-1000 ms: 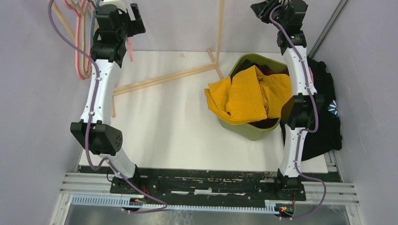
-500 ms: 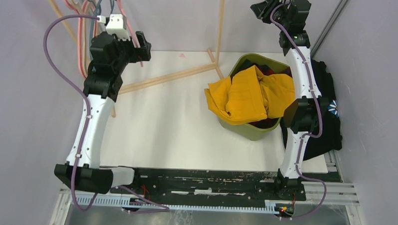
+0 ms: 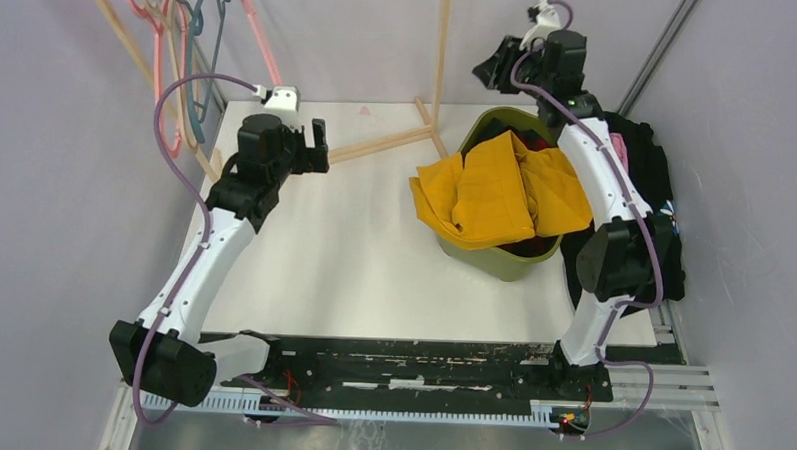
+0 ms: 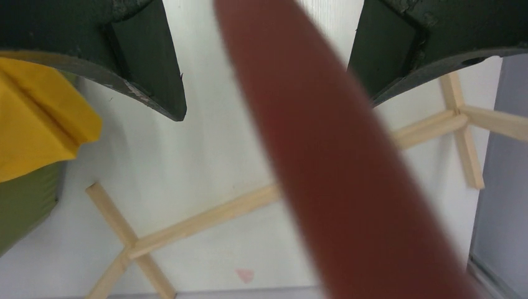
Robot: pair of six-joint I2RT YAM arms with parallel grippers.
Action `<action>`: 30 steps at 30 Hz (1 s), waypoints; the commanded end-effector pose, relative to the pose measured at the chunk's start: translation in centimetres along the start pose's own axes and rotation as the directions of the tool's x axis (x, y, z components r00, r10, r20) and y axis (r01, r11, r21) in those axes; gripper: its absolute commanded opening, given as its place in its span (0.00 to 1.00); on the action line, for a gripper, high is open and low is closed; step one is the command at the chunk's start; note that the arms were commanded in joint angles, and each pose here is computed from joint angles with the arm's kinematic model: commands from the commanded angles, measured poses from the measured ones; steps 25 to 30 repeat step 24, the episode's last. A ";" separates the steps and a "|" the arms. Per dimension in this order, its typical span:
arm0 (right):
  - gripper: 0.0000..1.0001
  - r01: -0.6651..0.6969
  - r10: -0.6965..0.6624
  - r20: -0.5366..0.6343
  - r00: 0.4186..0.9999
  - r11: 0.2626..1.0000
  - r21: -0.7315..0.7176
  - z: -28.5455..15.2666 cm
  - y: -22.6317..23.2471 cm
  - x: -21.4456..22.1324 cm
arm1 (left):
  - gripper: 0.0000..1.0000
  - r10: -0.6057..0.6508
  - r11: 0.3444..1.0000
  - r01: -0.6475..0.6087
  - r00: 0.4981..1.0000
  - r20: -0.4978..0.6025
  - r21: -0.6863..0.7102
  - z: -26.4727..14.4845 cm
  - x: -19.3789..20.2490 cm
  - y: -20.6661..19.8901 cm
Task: Remove the skirt from the hanger
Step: Reset both arms
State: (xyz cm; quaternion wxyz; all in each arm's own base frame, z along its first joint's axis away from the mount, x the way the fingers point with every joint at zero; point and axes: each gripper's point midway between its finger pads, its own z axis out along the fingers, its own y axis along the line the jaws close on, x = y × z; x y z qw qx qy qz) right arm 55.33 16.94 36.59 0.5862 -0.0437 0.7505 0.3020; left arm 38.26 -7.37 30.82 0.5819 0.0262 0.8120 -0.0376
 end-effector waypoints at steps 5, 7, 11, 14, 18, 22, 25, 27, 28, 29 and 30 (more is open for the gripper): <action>0.48 0.202 -0.198 -0.105 0.974 0.979 0.021 -5.3 4.4 4.5 | 0.99 -0.055 0.993 0.063 0.995 0.080 -0.102 -2.3 -0.2 1.2; 0.48 0.199 -0.195 -0.122 0.973 0.980 0.023 -6.0 4.5 5.5 | 0.99 -0.060 0.994 0.066 0.996 0.074 -0.092 -2.6 0.6 0.8; 0.48 0.209 -0.202 -0.196 0.959 0.978 0.012 -6.4 5.0 8.0 | 0.99 -0.055 0.994 0.059 0.997 0.051 -0.096 -2.6 2.5 0.7; 0.48 0.223 -0.220 -0.222 0.950 0.975 -0.011 -6.2 6.0 8.9 | 0.99 -0.063 0.992 0.069 0.996 0.058 -0.108 -2.8 2.6 0.7; 0.48 0.238 -0.236 -0.231 0.944 0.971 -0.019 -6.0 6.4 9.0 | 0.99 -0.079 0.991 0.086 0.994 0.071 -0.099 -3.1 2.3 0.4; 0.48 0.260 -0.257 -0.234 0.938 0.965 -0.017 -6.0 6.3 8.9 | 0.99 -0.071 0.993 0.078 0.994 0.085 -0.086 -3.0 2.6 0.2; 0.48 0.265 -0.261 -0.237 0.936 0.964 -0.013 -6.0 6.2 9.0 | 0.99 -0.068 0.992 0.076 0.994 0.083 -0.099 -2.8 2.6 0.4; 0.48 0.265 -0.261 -0.237 0.936 0.964 -0.013 -6.0 6.2 9.0 | 0.99 -0.068 0.992 0.076 0.994 0.083 -0.099 -2.8 2.6 0.4; 0.48 0.265 -0.261 -0.237 0.936 0.964 -0.013 -6.0 6.2 9.0 | 0.99 -0.068 0.992 0.076 0.994 0.083 -0.099 -2.8 2.6 0.4; 0.48 0.265 -0.261 -0.237 0.936 0.964 -0.013 -6.0 6.2 9.0 | 0.99 -0.068 0.992 0.076 0.994 0.083 -0.099 -2.8 2.6 0.4; 0.48 0.265 -0.261 -0.237 0.936 0.964 -0.013 -6.0 6.2 9.0 | 0.99 -0.068 0.992 0.076 0.994 0.083 -0.099 -2.8 2.6 0.4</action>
